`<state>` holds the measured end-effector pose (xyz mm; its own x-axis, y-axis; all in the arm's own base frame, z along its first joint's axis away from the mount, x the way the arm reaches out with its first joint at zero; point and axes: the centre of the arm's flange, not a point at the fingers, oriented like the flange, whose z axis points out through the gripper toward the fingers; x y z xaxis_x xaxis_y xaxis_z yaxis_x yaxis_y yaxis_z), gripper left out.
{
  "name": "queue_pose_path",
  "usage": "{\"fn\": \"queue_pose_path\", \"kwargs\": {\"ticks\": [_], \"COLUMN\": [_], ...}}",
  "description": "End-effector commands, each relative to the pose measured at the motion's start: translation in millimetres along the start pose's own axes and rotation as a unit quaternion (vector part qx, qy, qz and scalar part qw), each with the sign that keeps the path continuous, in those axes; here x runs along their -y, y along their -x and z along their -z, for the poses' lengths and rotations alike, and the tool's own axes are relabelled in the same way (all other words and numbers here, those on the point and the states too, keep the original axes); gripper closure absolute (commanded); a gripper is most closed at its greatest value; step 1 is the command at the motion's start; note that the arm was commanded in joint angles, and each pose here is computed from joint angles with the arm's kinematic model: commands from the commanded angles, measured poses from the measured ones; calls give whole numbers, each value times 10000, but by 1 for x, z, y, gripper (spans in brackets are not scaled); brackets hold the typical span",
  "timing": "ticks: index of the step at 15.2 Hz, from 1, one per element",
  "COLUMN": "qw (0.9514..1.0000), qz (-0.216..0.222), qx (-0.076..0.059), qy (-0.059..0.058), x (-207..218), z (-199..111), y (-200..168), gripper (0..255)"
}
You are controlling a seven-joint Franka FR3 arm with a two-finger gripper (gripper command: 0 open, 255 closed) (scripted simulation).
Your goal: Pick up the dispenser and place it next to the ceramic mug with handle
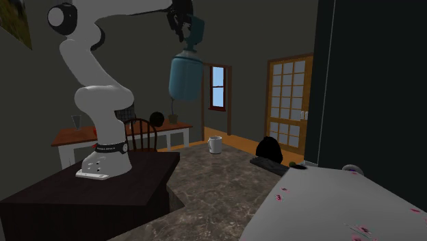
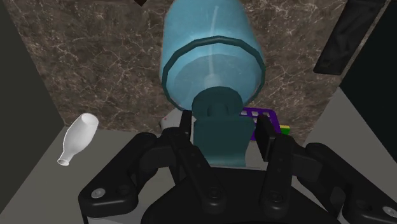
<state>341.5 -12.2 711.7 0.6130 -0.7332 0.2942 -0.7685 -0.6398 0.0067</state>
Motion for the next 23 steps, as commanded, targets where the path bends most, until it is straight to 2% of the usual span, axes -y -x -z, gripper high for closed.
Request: {"fn": "queue_pose_path", "kwargs": {"ticks": [1,18,23], "qw": [10000,10000,10000], "qz": [-8,-8,-8], "qx": [-5,-5,-5], "qy": [0,0,0], "x": [12,128,129], "z": [6,65,40], "y": [22,207,214], "gripper": [255,255,255]}}
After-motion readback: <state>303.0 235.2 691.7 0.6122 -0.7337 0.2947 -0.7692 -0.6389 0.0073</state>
